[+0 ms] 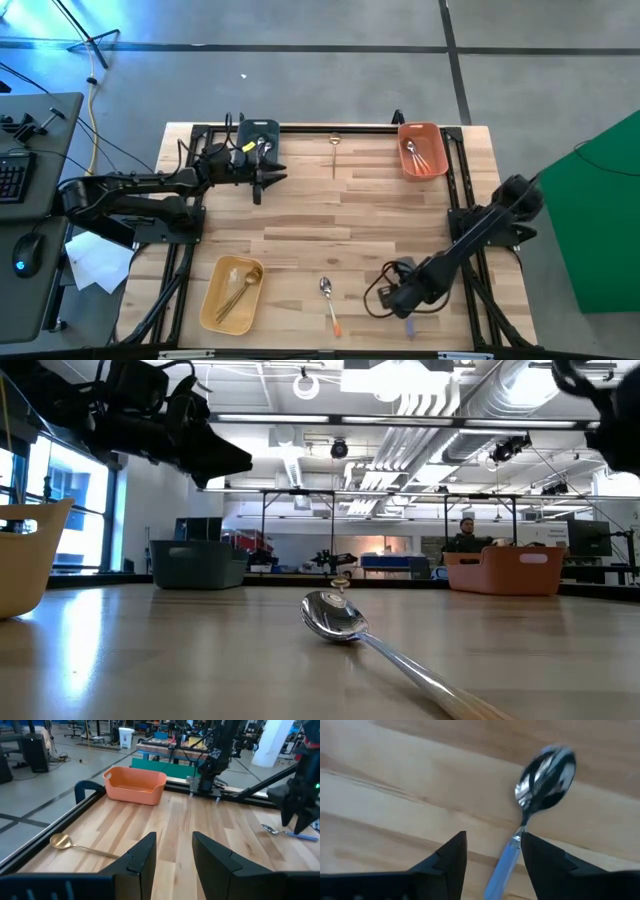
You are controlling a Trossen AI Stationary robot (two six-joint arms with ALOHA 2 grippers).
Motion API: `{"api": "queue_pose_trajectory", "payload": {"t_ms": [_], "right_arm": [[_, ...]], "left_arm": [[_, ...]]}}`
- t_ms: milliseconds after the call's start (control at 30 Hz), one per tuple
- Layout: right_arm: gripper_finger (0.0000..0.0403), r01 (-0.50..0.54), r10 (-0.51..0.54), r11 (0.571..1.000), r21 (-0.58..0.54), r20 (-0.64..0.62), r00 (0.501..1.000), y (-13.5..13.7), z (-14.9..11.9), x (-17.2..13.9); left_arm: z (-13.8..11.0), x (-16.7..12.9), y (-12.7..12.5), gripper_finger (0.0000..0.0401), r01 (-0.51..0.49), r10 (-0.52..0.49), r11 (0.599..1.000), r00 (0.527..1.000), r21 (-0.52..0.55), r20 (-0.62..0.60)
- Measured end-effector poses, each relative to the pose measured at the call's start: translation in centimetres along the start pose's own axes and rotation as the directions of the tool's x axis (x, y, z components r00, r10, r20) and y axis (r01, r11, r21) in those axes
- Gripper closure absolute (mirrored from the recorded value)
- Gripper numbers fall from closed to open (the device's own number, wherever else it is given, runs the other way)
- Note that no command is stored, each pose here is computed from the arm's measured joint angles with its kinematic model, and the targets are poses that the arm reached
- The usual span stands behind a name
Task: Sort silverware by color (type)
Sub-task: Put the purple spoon into the blue bin
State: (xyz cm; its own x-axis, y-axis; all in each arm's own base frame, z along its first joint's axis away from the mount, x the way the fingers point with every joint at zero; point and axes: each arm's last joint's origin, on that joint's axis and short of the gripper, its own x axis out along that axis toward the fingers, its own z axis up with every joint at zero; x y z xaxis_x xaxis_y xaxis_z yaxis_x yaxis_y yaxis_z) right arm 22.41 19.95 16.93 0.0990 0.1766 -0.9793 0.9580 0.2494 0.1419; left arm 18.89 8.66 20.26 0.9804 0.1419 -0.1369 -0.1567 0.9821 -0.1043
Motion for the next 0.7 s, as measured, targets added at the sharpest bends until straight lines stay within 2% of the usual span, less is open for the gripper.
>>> {"api": "queue_pose_trajectory", "payload": {"t_ms": [233,467,567,700], "right_arm": [[0.0268,0.093,-0.092,0.995,0.035,-0.032,0.995,0.1,-0.1,2.5],[0.0351,0.088,-0.089,0.996,0.033,0.029,0.996,0.1,0.1,2.9],[0.0391,0.071,-0.068,0.997,-0.044,0.071,0.995,0.2,0.3,2.9],[0.0393,0.039,-0.010,0.989,-0.145,0.191,0.982,0.7,2.1,1.7]], "left_arm": [[0.0,0.0,-0.1,0.0286,0.004,-0.004,1.000,1.000,-0.007,0.003],[0.2,0.0,0.0,0.0286,-0.016,0.016,0.999,1.000,-0.028,0.020],[0.2,0.0,0.0,0.0286,-0.017,0.018,0.999,1.000,-0.027,0.019],[-0.1,0.3,0.1,0.0286,-0.024,0.024,1.000,1.000,0.016,0.008]]}}
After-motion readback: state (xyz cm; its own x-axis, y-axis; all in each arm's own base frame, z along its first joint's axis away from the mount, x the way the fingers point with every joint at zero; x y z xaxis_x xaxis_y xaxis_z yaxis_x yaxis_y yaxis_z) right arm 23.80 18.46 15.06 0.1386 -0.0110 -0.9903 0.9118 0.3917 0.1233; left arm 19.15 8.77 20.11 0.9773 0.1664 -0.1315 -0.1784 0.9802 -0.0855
